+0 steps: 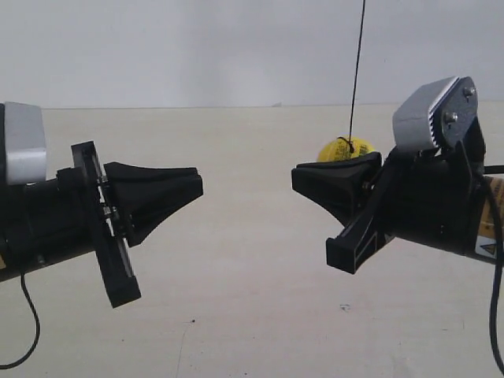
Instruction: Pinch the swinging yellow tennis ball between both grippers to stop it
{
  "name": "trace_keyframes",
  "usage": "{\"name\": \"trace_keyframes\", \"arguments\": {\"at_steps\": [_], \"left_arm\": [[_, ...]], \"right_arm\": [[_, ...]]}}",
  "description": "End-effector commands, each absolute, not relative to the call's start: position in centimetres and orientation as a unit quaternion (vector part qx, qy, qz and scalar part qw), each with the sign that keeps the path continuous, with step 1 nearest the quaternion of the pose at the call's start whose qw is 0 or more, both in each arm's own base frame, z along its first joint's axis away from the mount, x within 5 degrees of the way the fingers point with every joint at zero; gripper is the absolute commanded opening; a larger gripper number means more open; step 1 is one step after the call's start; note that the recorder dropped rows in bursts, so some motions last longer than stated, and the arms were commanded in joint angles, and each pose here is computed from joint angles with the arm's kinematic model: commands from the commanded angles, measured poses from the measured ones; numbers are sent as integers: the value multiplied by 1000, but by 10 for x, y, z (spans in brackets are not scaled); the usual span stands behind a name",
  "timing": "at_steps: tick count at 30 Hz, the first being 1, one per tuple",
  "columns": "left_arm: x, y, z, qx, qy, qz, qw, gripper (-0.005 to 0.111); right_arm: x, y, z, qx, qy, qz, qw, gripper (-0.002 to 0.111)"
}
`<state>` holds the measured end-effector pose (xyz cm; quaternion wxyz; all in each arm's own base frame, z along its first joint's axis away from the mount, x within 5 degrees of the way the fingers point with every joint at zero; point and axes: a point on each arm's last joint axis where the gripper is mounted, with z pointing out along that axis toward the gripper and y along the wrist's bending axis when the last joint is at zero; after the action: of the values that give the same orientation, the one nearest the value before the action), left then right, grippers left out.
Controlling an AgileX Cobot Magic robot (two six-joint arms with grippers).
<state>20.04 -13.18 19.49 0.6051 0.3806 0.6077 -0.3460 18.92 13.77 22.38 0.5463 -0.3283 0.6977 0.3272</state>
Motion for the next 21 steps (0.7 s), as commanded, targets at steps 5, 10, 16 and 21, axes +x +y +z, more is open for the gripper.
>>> {"name": "trace_keyframes", "arguments": {"at_steps": [5,10,16,21], "left_arm": [[204,-132,188,384,625,-331,593,5],[205,-133,183,384,631,-331,587,5],[206,-133,178,383,638,-333,579,5],[206,-133,177,385,638,-331,579,5]], "right_arm": [[192,134,217,-339,723,283,531,0],[192,134,217,-339,723,283,531,0],[194,131,213,-336,741,262,520,0],[194,131,213,-336,742,260,519,0]]}}
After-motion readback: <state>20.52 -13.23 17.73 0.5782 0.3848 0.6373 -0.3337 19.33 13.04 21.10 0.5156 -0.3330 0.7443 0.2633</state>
